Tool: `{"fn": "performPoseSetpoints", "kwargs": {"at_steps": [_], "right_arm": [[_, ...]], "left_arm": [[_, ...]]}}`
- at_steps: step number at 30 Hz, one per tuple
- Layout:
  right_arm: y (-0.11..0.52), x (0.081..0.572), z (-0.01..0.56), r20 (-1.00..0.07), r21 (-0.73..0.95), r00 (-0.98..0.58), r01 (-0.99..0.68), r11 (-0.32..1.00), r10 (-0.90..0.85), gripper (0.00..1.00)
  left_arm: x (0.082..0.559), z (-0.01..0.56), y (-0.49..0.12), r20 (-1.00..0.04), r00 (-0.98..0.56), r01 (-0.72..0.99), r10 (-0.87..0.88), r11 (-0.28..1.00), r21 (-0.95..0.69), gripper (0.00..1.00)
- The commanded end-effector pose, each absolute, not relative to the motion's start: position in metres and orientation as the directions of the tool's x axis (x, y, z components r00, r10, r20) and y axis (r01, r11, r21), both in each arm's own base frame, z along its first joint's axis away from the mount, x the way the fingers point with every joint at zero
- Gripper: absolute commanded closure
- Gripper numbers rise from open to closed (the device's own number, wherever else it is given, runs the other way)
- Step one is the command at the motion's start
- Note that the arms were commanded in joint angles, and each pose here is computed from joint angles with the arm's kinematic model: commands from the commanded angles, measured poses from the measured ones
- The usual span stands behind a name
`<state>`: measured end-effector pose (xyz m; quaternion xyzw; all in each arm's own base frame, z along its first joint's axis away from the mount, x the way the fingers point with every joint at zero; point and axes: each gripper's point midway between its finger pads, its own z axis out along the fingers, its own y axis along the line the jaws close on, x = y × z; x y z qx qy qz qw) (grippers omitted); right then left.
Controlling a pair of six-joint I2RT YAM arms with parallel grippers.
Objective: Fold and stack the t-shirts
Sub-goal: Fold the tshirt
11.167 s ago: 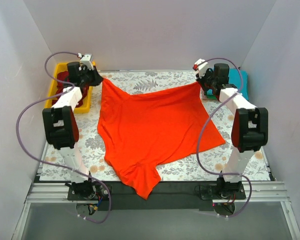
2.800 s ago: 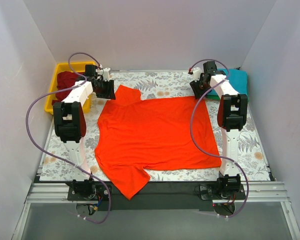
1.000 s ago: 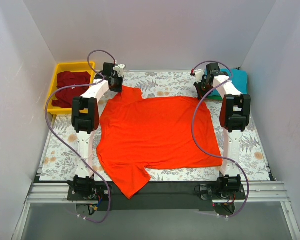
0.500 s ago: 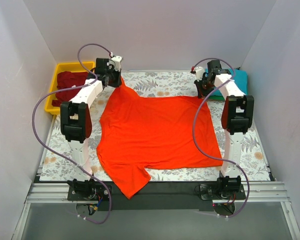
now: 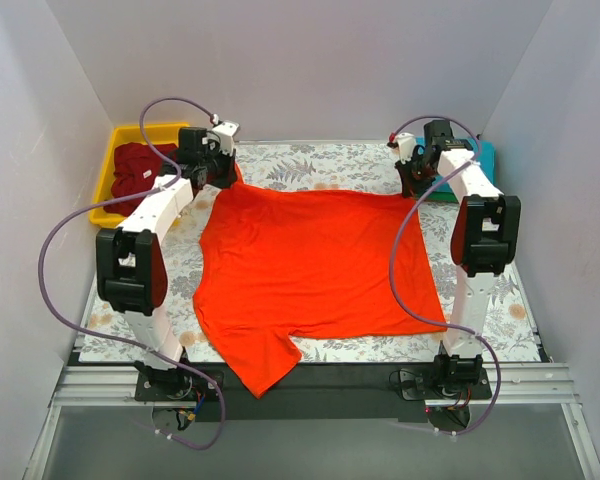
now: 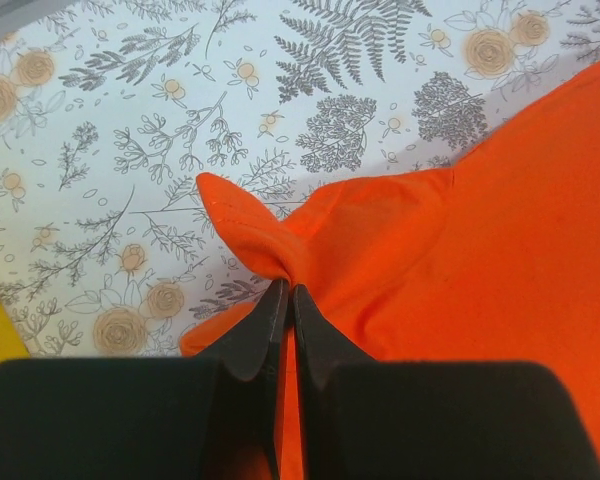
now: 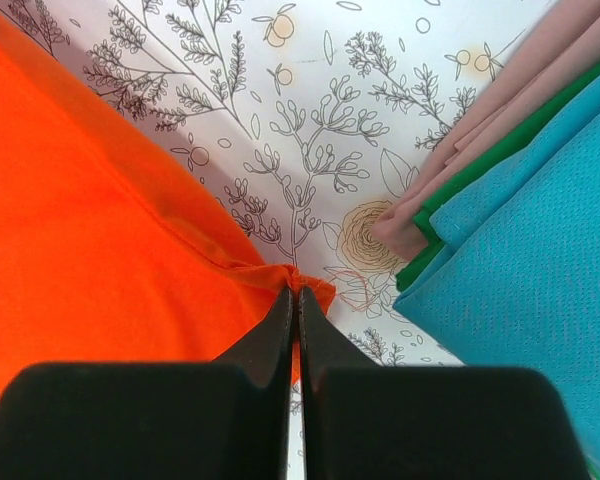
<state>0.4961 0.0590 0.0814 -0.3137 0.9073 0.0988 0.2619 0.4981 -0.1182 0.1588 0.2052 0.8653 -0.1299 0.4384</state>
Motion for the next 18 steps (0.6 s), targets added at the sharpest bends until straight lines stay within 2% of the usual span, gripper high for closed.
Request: {"fn": "performPoseSetpoints", "kwargs": {"at_steps": [1,18], "right_arm": [[0.058,0.493,0.108,-0.578,-0.010,-0.623,-0.641,0.768,-0.527,0.99],[0.058,0.467,0.113,-0.583,0.008,-0.603,-0.674,0.739,-0.545,0.99]], "left_arm": [[0.484,0.196,-0.115,-0.860,-0.446,0.488,0.248,0.873,-0.002,1.00],[0.419,0.184,-0.102,-0.817,-0.504,0.489,0.280,0.872,-0.003,1.00]]}}
